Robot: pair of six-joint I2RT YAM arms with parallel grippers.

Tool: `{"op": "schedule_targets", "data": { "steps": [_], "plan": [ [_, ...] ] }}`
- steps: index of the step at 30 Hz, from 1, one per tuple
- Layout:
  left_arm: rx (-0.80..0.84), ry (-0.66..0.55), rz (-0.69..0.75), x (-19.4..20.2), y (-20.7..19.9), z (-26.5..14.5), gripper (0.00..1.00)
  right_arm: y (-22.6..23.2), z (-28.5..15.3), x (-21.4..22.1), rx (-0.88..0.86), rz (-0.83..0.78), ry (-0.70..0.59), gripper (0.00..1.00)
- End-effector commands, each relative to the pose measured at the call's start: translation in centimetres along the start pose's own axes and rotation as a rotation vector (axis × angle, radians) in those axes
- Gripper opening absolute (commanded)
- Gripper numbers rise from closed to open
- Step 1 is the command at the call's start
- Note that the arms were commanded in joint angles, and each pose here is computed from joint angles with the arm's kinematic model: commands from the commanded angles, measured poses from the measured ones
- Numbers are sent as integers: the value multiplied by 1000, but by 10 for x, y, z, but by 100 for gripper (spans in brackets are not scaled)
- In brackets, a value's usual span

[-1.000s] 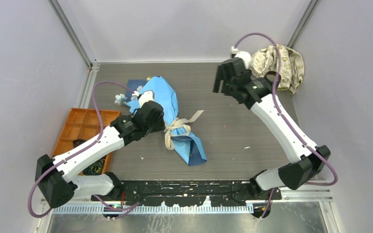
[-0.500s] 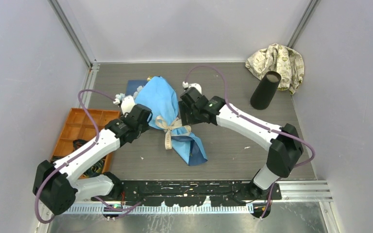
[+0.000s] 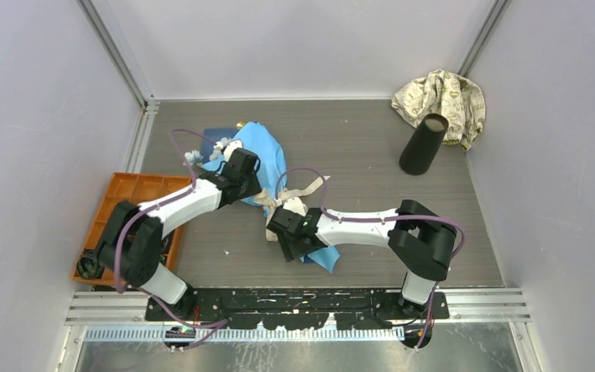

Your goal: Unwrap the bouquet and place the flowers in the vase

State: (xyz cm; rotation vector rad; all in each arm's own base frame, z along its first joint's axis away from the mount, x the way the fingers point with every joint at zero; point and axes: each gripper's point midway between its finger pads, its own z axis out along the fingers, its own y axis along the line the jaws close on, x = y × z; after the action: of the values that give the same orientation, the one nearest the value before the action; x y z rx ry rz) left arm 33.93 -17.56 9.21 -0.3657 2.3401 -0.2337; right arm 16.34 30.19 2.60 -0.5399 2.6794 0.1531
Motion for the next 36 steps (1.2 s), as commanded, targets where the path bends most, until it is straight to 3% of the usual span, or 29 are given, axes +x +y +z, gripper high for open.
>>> {"op": "schedule_targets", "data": {
  "steps": [1, 5, 11, 14, 26, 36],
  "plan": [
    [42, 62, -53, 3, -10, 30, 32, -10, -2, -13, 51, 68, -72, 67],
    [-4, 141, -70, 26, 4, 52, 28, -21, -42, -43, 69, 66, -197, 72],
    [-34, 160, -58, 35, 14, 58, 27, -48, -102, -83, 115, 132, -411, 78],
    [-58, 169, -48, 40, 21, 58, 27, -65, -113, -97, 131, 193, -453, 81],
    [-183, 217, -42, 72, 60, 54, 26, -93, -43, -156, -23, 376, -338, 74],
    [-215, 253, -40, 91, 77, 48, 26, -31, -16, -193, -344, 474, -292, 76]
  ]
}}
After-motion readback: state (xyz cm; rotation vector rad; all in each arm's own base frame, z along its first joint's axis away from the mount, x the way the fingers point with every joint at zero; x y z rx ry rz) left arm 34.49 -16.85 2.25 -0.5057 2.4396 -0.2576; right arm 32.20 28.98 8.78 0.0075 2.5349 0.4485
